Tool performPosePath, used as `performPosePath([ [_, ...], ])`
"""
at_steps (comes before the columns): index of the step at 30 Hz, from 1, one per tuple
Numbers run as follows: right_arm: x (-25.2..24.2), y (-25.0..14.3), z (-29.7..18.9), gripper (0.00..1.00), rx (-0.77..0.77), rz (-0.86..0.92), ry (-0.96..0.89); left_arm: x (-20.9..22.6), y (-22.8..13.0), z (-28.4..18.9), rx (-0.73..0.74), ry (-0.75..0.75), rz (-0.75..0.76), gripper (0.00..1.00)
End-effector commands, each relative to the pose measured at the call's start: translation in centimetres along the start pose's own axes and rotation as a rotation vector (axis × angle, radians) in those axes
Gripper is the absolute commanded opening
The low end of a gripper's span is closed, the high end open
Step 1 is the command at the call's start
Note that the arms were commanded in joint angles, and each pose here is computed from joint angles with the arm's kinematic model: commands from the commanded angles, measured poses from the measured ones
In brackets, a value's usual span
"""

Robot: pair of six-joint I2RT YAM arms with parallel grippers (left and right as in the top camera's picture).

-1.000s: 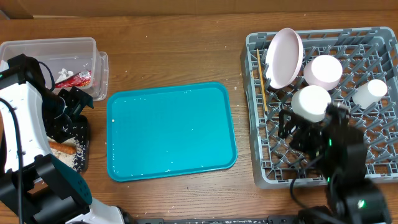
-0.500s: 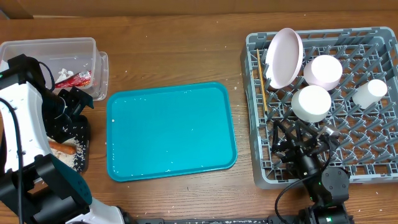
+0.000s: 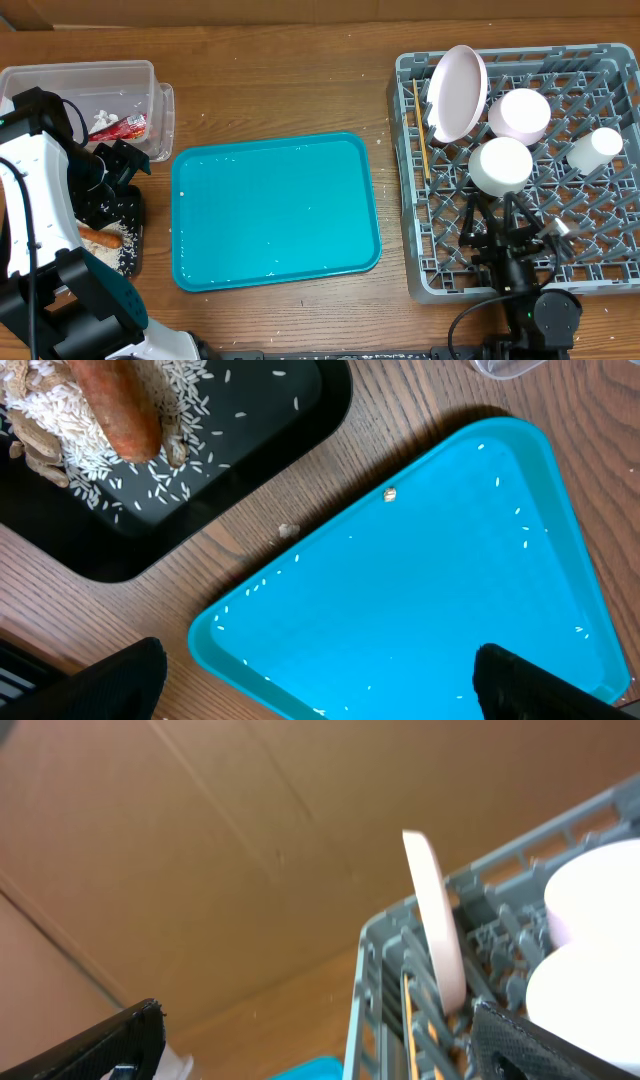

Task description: Sort waste into correct bins and load items into the dishwasher

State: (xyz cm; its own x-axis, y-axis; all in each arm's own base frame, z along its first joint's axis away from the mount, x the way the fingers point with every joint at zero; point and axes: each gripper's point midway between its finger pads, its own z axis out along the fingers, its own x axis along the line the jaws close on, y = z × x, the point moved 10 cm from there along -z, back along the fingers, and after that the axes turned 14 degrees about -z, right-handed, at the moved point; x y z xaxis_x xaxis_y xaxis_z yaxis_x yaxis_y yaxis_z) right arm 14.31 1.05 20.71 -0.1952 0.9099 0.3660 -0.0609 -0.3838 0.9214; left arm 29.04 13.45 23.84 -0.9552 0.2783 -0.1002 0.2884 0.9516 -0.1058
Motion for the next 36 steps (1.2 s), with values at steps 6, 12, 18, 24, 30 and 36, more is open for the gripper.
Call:
performPosePath([
  [6,-0.8,0.5,-0.3,1.0,-0.057,-0.025,-0.066,0.0,0.0,0.1,0.002,0.001,-0.011,1.0],
  [12,-1.3,-0.4,-0.2,1.0,-0.055,-0.112,-0.073,0.0,0.0,0.1,0.002,0.001,-0.012,1.0],
  [18,-1.5,-0.9,-0.2,1.0,-0.012,-0.228,-0.087,0.0,0.0,0.1,0.002,0.001,-0.011,1.0],
  [24,-2.3,-2.7,-0.3,1.0,0.121,-0.322,-0.122,0.0,0.0,0.1,0.002,0.001,-0.011,1.0],
  [30,-2.4,-2.7,-0.3,1.0,0.122,-0.324,-0.13,0.0,0.0,0.1,0.002,0.001,-0.011,1.0],
  [36,-2.9,-2.6,-0.4,1.0,0.112,-0.329,-0.211,0.0,0.0,0.1,0.002,0.001,-0.011,1.0],
])
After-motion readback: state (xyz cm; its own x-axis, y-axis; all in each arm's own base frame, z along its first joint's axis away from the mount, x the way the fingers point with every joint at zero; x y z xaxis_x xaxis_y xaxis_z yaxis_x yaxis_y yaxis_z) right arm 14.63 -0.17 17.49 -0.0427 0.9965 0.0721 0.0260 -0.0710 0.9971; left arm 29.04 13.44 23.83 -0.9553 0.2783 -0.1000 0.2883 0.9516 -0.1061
